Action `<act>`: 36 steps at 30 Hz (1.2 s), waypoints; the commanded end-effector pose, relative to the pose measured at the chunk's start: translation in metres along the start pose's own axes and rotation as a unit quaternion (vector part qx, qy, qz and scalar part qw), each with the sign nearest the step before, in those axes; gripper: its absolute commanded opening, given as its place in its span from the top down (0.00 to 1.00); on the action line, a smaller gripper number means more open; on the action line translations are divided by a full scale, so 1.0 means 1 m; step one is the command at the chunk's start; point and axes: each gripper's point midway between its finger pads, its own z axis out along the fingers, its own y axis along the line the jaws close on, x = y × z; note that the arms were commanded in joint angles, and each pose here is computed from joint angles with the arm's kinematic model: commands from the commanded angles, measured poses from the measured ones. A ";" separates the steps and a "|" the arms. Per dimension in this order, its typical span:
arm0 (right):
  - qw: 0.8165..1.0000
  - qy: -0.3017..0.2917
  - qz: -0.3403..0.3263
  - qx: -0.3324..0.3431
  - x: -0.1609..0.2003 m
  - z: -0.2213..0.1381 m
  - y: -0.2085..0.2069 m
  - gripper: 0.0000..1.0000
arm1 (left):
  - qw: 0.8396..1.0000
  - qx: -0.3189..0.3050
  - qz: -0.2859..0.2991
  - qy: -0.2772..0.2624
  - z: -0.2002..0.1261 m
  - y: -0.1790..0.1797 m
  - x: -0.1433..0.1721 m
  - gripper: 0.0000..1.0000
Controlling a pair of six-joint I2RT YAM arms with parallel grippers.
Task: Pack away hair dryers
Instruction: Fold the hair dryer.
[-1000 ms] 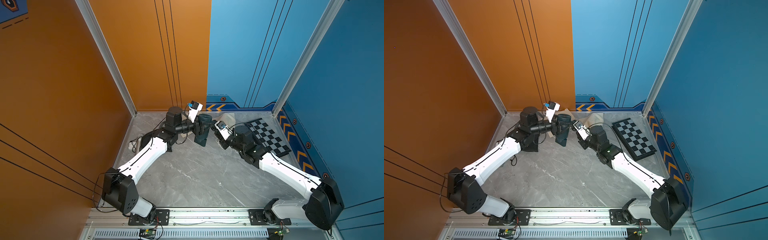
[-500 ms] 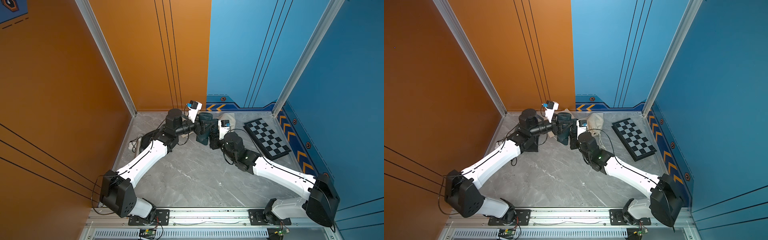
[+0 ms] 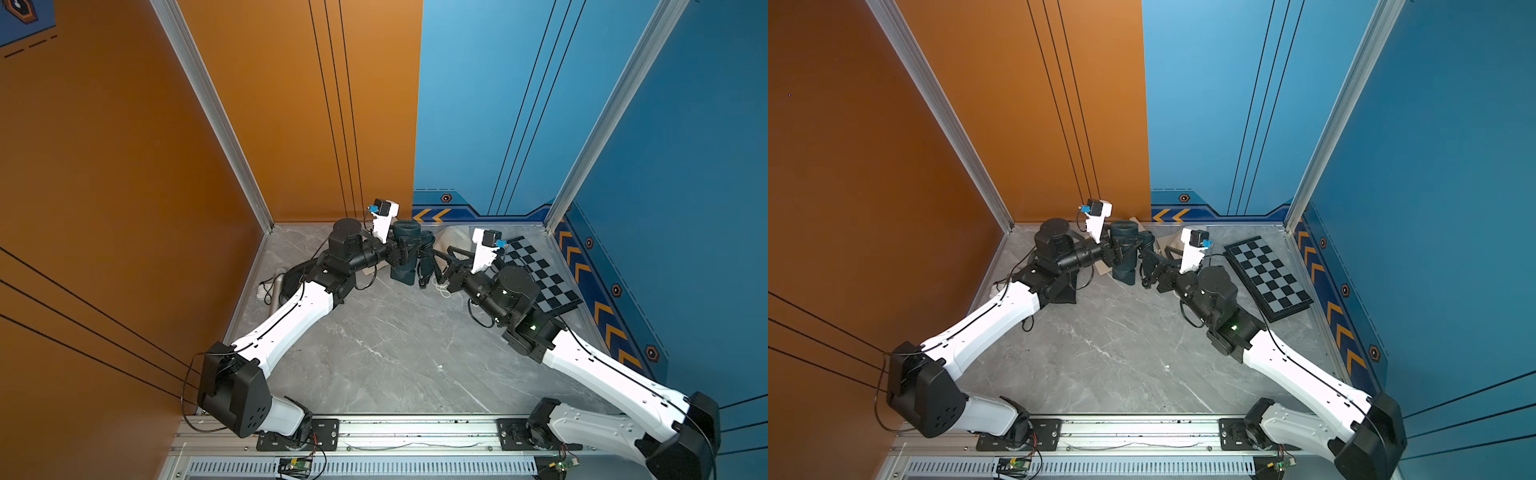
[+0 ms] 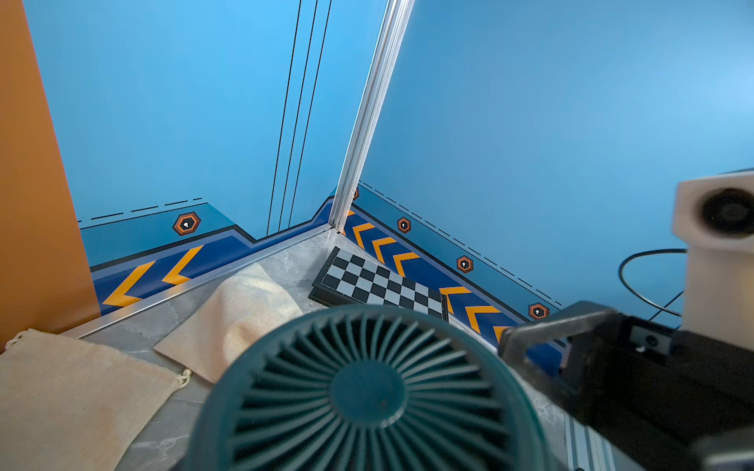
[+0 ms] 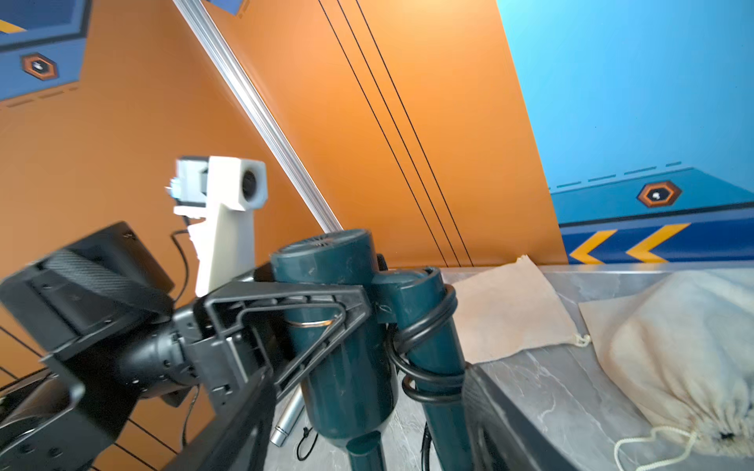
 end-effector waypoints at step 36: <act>0.975 0.124 0.180 -0.024 0.113 0.073 0.011 0.54 | 0.999 0.004 -0.018 -0.049 0.016 -0.011 -0.005 1.00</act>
